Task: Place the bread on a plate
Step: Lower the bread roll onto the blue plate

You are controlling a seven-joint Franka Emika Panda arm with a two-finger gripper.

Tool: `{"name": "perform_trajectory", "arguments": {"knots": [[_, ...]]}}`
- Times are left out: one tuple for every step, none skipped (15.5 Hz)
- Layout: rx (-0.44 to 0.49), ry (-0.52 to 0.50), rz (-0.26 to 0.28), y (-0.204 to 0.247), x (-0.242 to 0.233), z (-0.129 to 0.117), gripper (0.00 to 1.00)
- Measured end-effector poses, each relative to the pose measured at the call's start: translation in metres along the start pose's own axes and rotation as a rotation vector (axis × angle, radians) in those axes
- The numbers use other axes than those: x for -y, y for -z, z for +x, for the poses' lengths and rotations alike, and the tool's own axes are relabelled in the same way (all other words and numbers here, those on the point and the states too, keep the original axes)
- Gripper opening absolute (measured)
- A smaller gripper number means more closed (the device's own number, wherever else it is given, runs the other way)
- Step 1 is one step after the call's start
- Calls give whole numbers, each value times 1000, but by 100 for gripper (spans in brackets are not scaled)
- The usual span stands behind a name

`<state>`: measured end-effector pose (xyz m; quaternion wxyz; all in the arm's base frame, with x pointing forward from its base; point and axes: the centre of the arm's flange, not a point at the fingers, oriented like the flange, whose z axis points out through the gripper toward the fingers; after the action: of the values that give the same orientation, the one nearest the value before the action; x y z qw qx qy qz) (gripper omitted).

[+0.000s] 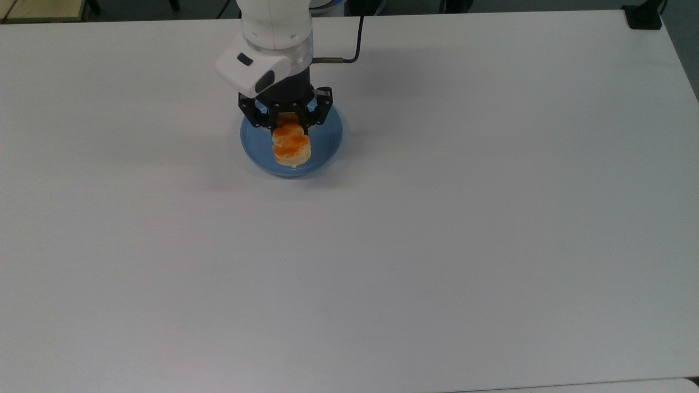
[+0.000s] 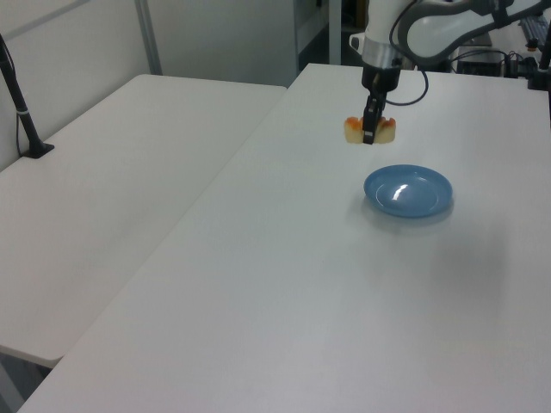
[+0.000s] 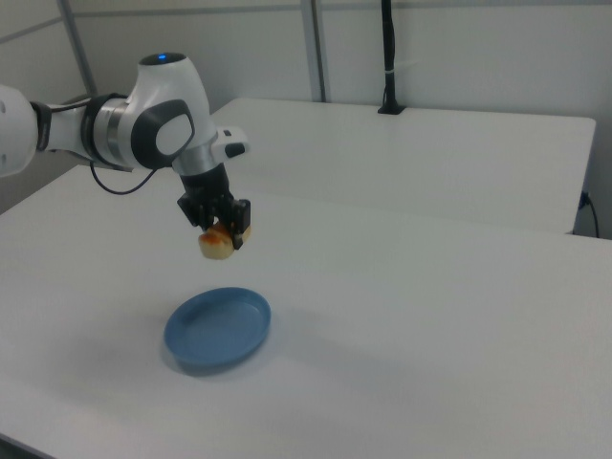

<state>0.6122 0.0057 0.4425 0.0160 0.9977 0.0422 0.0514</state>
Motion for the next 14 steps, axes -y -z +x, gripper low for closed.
{"name": "perform_trajectory", "arguments": {"knots": [[21, 6, 2, -9, 4, -5, 50], [42, 10, 4, -19, 6, -10, 50], [62, 12, 6, -28, 8, -15, 50], [80, 15, 7, -36, 9, -20, 50], [96, 17, 8, -43, 10, -24, 50], [110, 18, 9, -49, 10, -28, 50], [123, 20, 10, -54, 11, -32, 50], [136, 22, 11, -60, 13, -36, 50], [146, 25, 12, -64, 15, -39, 51], [153, 27, 13, -67, 16, -41, 51], [156, 30, 13, -70, 18, -43, 51], [155, 34, 13, -72, 20, -44, 51], [155, 40, 13, -75, 24, -44, 51], [154, 43, 13, -79, 26, -44, 51]]}}
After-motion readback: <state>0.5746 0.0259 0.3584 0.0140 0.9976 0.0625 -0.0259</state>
